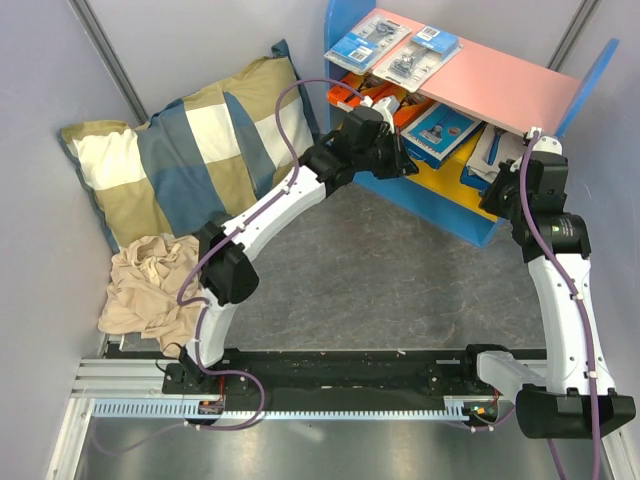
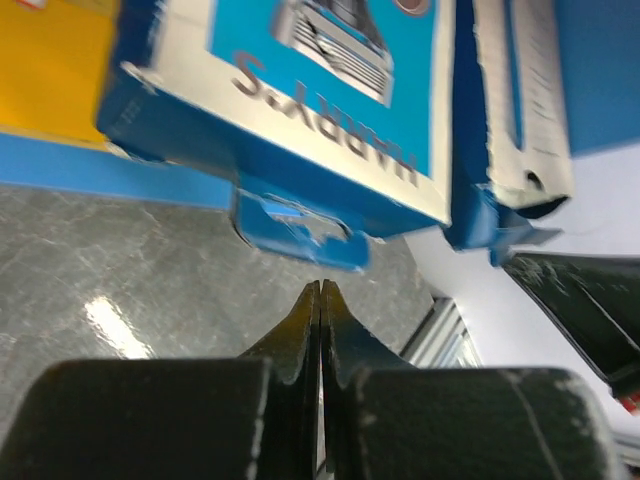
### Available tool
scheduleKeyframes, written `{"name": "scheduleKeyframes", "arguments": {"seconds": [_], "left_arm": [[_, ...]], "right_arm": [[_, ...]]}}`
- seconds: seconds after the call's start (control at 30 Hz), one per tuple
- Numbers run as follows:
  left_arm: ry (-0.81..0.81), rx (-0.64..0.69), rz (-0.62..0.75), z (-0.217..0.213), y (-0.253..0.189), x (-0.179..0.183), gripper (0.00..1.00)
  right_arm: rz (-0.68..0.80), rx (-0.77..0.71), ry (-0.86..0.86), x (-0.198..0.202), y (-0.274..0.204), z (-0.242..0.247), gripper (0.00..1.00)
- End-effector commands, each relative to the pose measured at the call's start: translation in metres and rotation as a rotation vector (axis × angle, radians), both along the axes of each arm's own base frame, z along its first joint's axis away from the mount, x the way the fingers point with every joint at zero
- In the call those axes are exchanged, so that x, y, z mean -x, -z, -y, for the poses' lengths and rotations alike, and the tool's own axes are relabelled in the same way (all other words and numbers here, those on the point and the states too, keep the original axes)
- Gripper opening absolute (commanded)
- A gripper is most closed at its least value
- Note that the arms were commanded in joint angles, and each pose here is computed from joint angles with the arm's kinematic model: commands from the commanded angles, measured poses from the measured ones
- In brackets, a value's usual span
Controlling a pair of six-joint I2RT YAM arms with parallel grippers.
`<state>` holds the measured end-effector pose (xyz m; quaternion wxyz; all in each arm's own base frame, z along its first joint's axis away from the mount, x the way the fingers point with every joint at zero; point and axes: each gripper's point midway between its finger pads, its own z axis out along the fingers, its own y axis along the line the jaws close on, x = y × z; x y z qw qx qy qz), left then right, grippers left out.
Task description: Place and organize the shaving razors onto the shelf
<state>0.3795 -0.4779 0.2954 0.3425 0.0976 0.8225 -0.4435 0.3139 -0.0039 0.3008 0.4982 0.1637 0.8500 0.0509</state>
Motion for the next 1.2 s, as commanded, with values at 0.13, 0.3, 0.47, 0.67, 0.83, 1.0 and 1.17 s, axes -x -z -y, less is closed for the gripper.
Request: {"name": "scheduleKeyframes", "arguments": {"seconds": [0.13, 0.3, 0.47, 0.67, 0.83, 1.0, 1.17], "left_arm": [[0.039, 0.022, 0.023, 0.009, -0.009, -0.013, 0.02], [0.060, 0.072, 0.016, 0.024, -0.012, -0.015, 0.02], [0.073, 0.109, 0.001, 0.034, -0.012, -0.014, 0.02], [0.089, 0.149, 0.001, 0.044, -0.015, -0.013, 0.02], [0.114, 0.176, -0.002, 0.052, -0.018, -0.010, 0.02], [0.143, 0.172, 0.029, 0.052, -0.025, -0.001, 0.02], [0.144, 0.174, 0.077, 0.039, -0.034, 0.015, 0.09]], "right_arm": [[0.091, 0.005, -0.017, 0.001, -0.032, -0.002, 0.00], [0.105, -0.011, -0.052, 0.004, -0.037, -0.008, 0.00], [0.114, -0.003, -0.056, 0.007, -0.039, -0.008, 0.00], [0.103, -0.003, -0.054, 0.006, -0.036, -0.008, 0.00], [0.111, -0.002, -0.056, 0.007, -0.038, -0.008, 0.00], [0.118, -0.015, -0.089, 0.009, -0.040, -0.014, 0.00], [0.142, -0.034, -0.154, 0.012, -0.044, -0.026, 0.00]]}}
